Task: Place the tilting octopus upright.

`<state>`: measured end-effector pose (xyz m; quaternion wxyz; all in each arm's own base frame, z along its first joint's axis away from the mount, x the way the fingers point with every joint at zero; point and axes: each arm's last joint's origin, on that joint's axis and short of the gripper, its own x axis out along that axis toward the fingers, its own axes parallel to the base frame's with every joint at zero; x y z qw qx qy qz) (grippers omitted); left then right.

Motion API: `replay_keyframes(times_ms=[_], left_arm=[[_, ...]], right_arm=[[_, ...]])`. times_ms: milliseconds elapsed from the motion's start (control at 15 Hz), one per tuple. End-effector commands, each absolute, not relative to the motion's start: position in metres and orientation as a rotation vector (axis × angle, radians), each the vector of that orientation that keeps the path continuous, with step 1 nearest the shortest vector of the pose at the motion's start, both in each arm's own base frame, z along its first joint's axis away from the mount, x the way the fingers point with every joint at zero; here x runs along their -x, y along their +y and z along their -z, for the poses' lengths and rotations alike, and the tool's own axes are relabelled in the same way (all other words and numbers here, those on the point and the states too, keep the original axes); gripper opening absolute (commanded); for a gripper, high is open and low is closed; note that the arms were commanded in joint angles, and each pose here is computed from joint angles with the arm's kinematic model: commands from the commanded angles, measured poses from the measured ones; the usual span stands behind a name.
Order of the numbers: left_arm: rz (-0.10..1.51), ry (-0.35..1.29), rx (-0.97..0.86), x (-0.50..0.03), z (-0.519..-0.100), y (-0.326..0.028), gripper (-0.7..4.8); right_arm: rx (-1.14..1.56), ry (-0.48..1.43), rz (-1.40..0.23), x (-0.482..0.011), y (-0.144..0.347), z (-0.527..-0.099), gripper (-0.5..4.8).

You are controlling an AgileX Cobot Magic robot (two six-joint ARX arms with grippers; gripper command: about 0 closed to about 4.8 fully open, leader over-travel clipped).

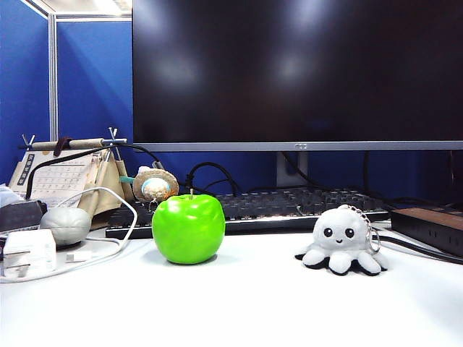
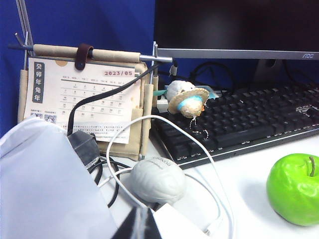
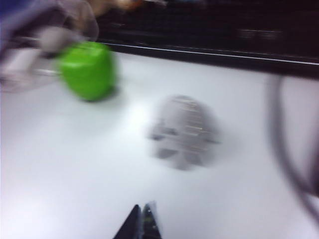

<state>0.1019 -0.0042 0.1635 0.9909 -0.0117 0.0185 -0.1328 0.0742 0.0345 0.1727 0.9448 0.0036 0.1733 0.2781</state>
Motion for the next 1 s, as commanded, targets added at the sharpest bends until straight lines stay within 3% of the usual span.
replay_keyframes(times_ms=[67,533,733,867,1000], left_arm=[[0.271,0.022,0.019,-0.102,-0.165,-0.004,0.22],[0.271,0.022,0.019,-0.102,-0.165,-0.004,0.22],[0.271,0.022,0.019,-0.102,-0.165,-0.004,0.22],[0.271,0.022,0.019,-0.102,-0.165,-0.004,0.22],[0.271,0.022,0.019,-0.102,-0.165,-0.004,0.22]], right_arm=[[0.021,0.353,-0.459,-0.075,0.032,-0.173,-0.06],[0.056,0.335,-0.405,-0.076,0.030,-0.174,-0.06],[0.052,0.117,-0.331,-0.083,0.025,-0.194,-0.06],[0.030,-0.125,-0.237,-0.085,0.018,-0.217,-0.06],[0.035,-0.205,-0.178,-0.085,0.013,-0.225,-0.06]])
